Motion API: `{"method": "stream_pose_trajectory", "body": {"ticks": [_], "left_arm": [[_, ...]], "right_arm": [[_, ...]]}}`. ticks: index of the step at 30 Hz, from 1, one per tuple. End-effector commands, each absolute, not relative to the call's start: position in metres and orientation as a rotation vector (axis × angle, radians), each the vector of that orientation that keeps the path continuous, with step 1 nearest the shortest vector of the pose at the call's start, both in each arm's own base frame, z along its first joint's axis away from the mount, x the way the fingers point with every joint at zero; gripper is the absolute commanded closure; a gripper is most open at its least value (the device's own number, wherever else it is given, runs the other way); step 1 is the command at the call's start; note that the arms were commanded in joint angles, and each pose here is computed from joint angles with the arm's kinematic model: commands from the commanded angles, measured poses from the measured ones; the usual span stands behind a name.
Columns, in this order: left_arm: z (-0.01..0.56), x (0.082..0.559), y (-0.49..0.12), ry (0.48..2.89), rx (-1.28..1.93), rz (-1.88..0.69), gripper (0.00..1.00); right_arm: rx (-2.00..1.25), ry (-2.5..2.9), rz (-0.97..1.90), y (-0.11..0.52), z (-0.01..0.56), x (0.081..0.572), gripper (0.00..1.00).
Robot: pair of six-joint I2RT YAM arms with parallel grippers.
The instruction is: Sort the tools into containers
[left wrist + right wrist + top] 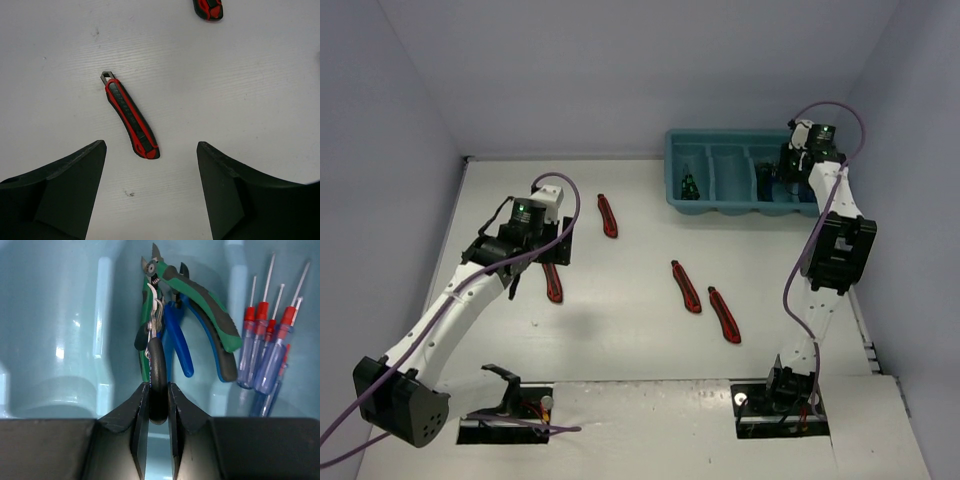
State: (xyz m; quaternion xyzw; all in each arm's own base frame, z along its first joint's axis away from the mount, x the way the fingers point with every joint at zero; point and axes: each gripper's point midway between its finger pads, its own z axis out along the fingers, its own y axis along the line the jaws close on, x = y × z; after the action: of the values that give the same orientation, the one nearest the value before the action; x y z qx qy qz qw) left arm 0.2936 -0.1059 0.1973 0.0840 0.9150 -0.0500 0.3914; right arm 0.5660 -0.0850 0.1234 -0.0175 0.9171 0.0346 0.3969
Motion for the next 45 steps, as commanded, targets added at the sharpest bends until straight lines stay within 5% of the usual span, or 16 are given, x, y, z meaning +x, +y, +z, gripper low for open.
{"method": "stream_pose_trajectory", "body": {"ticks": [1,12,26,39,45], "left_arm": [[0.211,0.296,-0.111,2.286,0.187,-0.170,0.30],[0.202,0.301,-0.121,2.333,0.152,-0.215,0.30],[0.216,0.310,-0.128,2.337,0.110,-0.249,0.30],[0.218,0.296,-0.114,2.350,0.080,-0.206,0.30],[0.214,0.288,-0.108,2.355,0.078,-0.185,0.30]], "right_arm": [[-0.060,2.169,0.028,-0.088,0.186,0.585,0.58],[0.067,2.178,-0.123,-0.070,0.222,0.509,0.37],[-0.296,2.422,0.115,0.159,0.119,0.342,0.28],[-0.379,2.676,0.087,0.203,0.022,0.279,0.29],[-0.359,2.704,0.068,0.200,0.008,0.274,0.43]]}}
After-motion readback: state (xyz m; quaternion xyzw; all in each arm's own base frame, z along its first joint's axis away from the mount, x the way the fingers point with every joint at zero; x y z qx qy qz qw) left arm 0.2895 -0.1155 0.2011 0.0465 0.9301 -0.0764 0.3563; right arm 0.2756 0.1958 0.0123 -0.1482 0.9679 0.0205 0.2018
